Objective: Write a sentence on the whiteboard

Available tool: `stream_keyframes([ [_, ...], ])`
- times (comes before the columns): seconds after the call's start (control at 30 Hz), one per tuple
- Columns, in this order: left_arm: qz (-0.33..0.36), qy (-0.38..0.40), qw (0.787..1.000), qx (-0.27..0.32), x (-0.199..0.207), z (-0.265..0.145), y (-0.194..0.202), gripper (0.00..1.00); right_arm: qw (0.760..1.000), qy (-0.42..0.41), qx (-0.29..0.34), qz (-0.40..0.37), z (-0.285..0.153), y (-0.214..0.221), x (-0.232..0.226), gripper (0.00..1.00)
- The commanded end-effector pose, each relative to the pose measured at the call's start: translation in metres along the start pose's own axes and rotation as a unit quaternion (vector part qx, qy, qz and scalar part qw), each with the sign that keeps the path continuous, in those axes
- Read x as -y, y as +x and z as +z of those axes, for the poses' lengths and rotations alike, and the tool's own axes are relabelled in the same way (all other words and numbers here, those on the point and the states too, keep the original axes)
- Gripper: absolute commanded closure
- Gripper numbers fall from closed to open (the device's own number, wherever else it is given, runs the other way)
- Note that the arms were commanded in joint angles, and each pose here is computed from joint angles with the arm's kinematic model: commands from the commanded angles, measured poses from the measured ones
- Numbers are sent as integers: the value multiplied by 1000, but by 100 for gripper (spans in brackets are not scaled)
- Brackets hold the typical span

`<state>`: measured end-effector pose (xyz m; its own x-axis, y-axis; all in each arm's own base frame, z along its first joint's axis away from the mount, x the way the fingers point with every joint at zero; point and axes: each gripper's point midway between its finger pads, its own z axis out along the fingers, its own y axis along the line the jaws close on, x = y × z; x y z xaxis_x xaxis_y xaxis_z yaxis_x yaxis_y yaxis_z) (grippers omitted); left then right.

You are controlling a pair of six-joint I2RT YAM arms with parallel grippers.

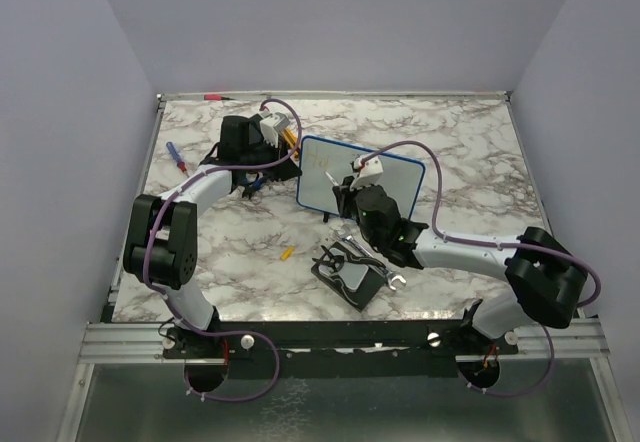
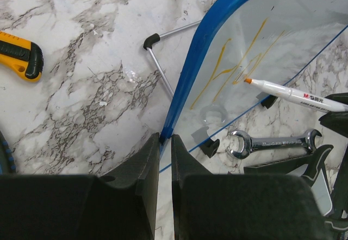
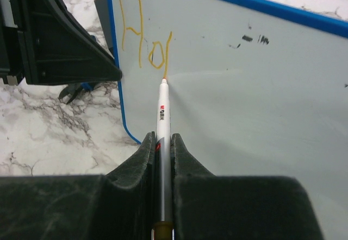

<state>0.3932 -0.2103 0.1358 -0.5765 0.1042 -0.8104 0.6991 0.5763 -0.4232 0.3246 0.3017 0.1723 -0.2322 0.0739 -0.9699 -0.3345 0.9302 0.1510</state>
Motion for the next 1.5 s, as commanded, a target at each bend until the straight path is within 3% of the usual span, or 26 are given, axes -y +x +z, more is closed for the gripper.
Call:
stream_keyframes([
  [0.0,26,11,999,17,12,-5,-19,87,999,12,-40,-8,0,32,8,100],
  [0.27,26,10,999,17,12,-5,-19,87,999,-4,-32,-12,-3,25,1,100],
  [0.6,26,10,999,17,12,-5,-19,87,999,-18,40,2,-24,-37,-4,100],
  [0.8,26,10,999,17,12,-5,-19,87,998,8,62,-4,-17,-51,0,100],
  [1.47,28,11,999,17,13,-5,-19,87,997,20,65,-32,3,-51,-7,100],
])
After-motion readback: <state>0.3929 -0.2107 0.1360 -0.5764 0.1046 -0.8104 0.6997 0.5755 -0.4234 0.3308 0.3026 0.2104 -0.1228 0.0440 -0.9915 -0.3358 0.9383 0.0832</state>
